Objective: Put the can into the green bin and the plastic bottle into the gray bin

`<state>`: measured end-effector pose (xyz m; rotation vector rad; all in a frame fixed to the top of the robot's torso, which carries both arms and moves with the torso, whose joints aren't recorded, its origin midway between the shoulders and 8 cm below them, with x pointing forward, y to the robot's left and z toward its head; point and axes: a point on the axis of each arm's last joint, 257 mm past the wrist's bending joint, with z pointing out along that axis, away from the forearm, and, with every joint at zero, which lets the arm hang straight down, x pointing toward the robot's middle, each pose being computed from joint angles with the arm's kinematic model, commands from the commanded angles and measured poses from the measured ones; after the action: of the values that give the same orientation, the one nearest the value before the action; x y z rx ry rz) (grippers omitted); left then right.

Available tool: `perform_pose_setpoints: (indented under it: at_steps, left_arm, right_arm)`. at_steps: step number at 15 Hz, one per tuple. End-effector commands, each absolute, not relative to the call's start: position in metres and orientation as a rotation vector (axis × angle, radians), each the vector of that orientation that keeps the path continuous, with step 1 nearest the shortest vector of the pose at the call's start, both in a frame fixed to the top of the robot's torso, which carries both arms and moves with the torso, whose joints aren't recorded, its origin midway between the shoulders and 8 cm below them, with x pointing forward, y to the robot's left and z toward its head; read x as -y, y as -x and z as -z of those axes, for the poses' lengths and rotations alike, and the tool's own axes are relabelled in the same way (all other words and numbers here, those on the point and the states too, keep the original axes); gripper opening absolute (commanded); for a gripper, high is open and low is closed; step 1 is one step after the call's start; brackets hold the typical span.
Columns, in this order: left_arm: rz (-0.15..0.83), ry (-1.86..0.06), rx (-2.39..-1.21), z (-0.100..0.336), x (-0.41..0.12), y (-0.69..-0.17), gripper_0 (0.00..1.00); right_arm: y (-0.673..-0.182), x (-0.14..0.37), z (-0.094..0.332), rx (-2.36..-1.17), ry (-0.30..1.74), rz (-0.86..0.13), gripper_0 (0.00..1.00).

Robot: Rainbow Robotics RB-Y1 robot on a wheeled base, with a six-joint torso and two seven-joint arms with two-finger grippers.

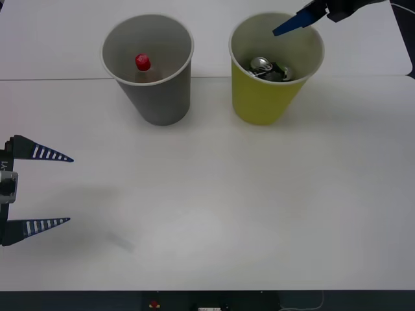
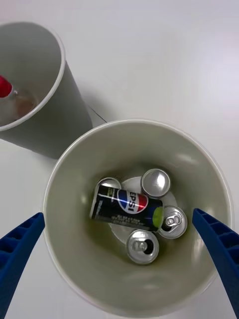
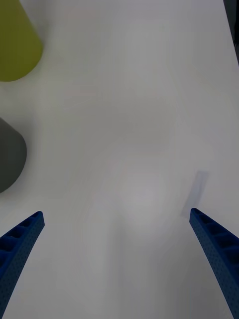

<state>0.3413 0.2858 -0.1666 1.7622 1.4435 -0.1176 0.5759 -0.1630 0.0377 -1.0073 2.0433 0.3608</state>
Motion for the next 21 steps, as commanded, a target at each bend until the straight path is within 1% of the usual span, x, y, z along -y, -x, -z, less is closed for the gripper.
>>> perform_pose_setpoints:
  at_steps: [1, 3, 5, 8, 9, 10, 12, 15, 17, 21]
  left_arm:
    - [0.118, -1.762, -1.444, 0.167, -0.286, -0.341, 1.00]
    - [0.118, -1.762, -1.444, 0.167, -0.286, -0.341, 1.00]
    - [0.118, -1.762, -1.444, 0.167, -0.286, -0.341, 1.00]
    - [0.118, -1.762, -1.444, 0.167, -0.286, -0.341, 1.00]
    - [0.118, -1.762, -1.444, 0.167, -0.286, -0.341, 1.00]
    - [0.118, -1.762, -1.444, 0.167, -0.286, -0.341, 1.00]
    - [0.118, -1.762, -1.444, 0.167, -0.286, -0.341, 1.00]
    - [0.118, -1.762, -1.444, 0.167, -0.286, -0.341, 1.00]
    - [0.118, -1.762, -1.444, 0.167, -0.286, -0.341, 1.00]
    - [0.118, -1.762, -1.444, 0.167, -0.286, -0.341, 1.00]
  right_arm:
    - [-0.554, 0.171, -0.040, -1.989, 1.051, -0.447, 1.00]
    - [-0.534, 0.175, -0.040, -1.945, 1.093, -0.435, 1.00]
    - [-0.510, 0.178, -0.032, -1.907, 1.134, -0.445, 1.00]
    - [-0.479, 0.176, -0.022, -1.834, 1.210, -0.433, 1.00]
    - [-0.469, 0.178, -0.017, -1.783, 1.258, -0.401, 1.00]
    - [-0.461, 0.179, -0.010, -1.759, 1.289, -0.400, 1.00]
    - [-0.441, 0.181, 0.007, -1.704, 1.362, -0.422, 1.00]
    - [-0.413, 0.191, 0.029, -1.636, 1.452, -0.430, 1.00]
    - [-0.398, 0.200, 0.043, -1.598, 1.497, -0.404, 1.00]
    - [-0.366, 0.214, 0.070, -1.582, 1.557, -0.363, 1.00]
